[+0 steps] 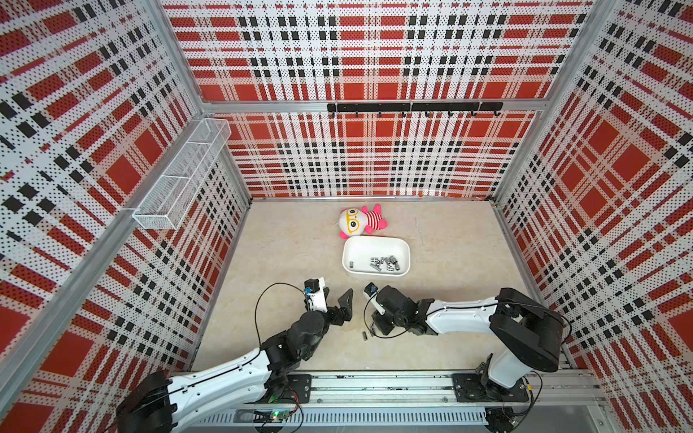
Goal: Put the socket on the desktop into the storage box
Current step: Pick up the socket head from the center of the board, then place the socket head in the storage box.
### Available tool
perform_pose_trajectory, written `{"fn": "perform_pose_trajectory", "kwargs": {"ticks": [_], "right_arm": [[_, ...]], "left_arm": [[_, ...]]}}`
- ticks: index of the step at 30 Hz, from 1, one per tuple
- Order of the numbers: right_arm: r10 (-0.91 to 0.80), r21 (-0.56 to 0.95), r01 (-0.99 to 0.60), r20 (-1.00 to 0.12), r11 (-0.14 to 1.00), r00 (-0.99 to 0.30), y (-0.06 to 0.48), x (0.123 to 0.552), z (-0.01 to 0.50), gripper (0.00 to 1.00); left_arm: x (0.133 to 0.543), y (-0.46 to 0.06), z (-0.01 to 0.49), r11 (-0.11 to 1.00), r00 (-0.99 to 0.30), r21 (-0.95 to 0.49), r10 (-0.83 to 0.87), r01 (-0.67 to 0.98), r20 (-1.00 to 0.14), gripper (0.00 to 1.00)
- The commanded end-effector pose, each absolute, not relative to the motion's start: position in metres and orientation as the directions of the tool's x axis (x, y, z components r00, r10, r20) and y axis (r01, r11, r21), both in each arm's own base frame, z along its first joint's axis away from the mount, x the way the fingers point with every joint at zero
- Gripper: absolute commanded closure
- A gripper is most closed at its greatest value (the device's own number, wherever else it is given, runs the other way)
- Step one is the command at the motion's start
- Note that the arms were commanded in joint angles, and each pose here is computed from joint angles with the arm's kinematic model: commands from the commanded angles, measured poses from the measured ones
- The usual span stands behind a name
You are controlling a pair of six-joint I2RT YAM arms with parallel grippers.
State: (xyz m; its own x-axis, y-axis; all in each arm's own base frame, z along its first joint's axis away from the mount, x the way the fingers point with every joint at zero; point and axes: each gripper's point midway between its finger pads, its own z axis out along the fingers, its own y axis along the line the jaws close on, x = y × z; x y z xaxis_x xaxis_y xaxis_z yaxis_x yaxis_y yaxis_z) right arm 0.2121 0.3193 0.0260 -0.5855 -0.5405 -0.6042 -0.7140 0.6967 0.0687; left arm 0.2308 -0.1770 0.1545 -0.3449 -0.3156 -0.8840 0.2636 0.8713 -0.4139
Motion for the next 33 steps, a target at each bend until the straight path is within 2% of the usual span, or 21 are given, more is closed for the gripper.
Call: {"fn": "perform_pose_trajectory", "kwargs": {"ticks": [1, 6, 9, 11, 14, 23, 33], "right_arm": [[-0.505, 0.03, -0.683, -0.65, 0.73, -0.568, 0.312, 0.22, 0.047, 0.95], [-0.402, -0.015, -0.587, -0.742, 0.81, -0.536, 0.297, 0.243, 0.099, 0.99], [-0.297, 0.04, -0.542, -0.801, 0.84, -0.52, 0.287, 0.263, 0.136, 0.99], [-0.234, 0.087, -0.511, -0.815, 0.855, -0.53, 0.279, 0.28, 0.152, 0.98], [-0.209, 0.046, -0.431, -0.824, 0.901, -0.527, 0.266, 0.312, 0.163, 0.97], [-0.153, 0.072, -0.319, -0.765, 0.945, -0.626, 0.261, 0.393, 0.15, 0.93], [-0.149, 0.114, -0.296, -0.664, 0.948, -0.733, 0.265, 0.412, 0.099, 0.88]], "left_arm": [[0.232, -0.173, 0.153, 0.877, -0.343, -0.412, -0.318, 0.247, -0.884, 0.1], [0.231, -0.182, 0.155, 0.87, -0.356, -0.394, -0.282, 0.298, -0.891, 0.1], [0.23, -0.183, 0.157, 0.866, -0.359, -0.396, -0.281, 0.305, -0.89, 0.09], [0.23, -0.184, 0.158, 0.863, -0.359, -0.397, -0.28, 0.312, -0.89, 0.09], [0.225, -0.194, 0.159, 0.843, -0.375, -0.389, -0.248, 0.37, -0.893, 0.09], [0.221, -0.212, 0.157, 0.816, -0.41, -0.383, -0.2, 0.432, -0.89, 0.09], [0.221, -0.217, 0.153, 0.813, -0.43, -0.379, -0.179, 0.442, -0.885, 0.09]]}}
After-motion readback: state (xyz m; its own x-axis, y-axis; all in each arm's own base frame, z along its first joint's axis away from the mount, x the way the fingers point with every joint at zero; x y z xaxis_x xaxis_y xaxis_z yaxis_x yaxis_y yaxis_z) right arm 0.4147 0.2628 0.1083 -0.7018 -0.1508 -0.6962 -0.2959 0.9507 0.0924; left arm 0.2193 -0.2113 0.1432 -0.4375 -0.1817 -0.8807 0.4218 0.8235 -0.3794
